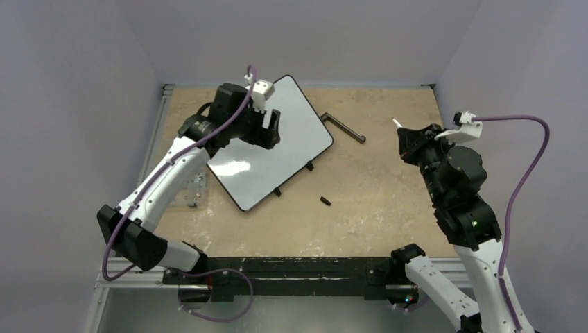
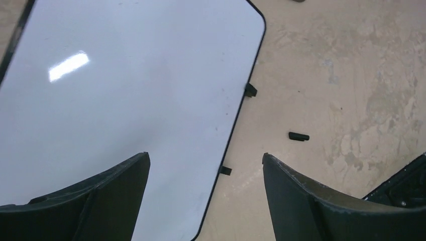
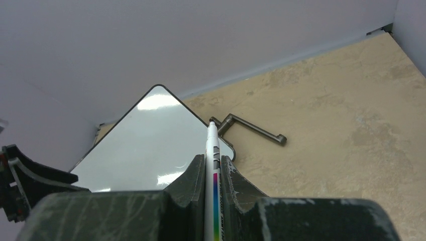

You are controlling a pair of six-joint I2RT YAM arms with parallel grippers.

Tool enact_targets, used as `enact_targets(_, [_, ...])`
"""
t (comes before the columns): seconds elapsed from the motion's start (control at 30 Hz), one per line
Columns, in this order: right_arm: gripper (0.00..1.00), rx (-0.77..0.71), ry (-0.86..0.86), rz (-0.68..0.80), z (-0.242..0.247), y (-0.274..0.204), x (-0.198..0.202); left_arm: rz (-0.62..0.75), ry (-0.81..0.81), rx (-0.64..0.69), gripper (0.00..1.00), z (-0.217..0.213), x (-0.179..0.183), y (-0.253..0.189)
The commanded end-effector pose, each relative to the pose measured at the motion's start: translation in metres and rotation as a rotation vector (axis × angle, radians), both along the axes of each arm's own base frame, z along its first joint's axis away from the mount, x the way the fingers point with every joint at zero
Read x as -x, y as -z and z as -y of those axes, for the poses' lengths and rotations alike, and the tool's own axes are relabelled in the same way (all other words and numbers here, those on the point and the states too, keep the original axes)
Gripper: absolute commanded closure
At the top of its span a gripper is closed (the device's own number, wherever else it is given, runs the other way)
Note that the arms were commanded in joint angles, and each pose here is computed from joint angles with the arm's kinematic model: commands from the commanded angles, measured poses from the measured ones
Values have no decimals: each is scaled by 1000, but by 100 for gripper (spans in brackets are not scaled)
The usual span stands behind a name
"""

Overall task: Write a sentence on the whiteboard
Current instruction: Hold the whiteboard on the whiteboard stand.

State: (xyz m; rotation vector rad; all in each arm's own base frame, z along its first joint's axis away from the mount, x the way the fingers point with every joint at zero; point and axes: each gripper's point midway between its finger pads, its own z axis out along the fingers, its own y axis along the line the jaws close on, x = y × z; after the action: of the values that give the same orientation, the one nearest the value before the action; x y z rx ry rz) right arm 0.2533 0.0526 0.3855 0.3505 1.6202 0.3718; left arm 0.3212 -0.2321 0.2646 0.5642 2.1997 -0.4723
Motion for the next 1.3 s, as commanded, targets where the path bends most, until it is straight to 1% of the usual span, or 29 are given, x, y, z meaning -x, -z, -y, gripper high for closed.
enact_targets(0.0, [100,-11,-37,35,-6,-6,1,-9,-79,53,17,-52,-14,-18])
enact_targets(0.1, [100,-9,-58,25,-10,-3,0,-14,-108,102,17,-75,-32,-25])
enact_targets(0.27, [100,0,-105,10,-18,1,2,-35,-117,201,20,-99,-61,-34])
enact_targets(0.33, [100,4,-124,1,-21,4,2,-56,-106,220,20,-105,-71,-35])
enact_targets(0.43, [100,9,-154,-13,-27,10,2,-88,-69,237,24,-112,-85,-35])
enact_targets(0.53, [100,9,-182,-18,-32,14,1,-128,-66,270,29,-122,-105,-23])
enact_targets(0.6, [100,8,-206,-23,-37,15,1,-156,-79,304,32,-137,-119,-17])
enact_targets(0.67, [100,9,-220,-24,-39,14,2,-191,-76,329,35,-146,-127,-8])
enact_targets(0.83, [100,19,-227,-31,-40,16,1,-256,4,393,38,-151,-136,9])
enact_targets(1.0, [100,17,-254,-39,-46,14,0,-296,75,446,43,-145,-141,23])
enact_targets(1.27, [100,9,-329,-38,-61,4,-4,-327,72,447,51,-145,-140,37])
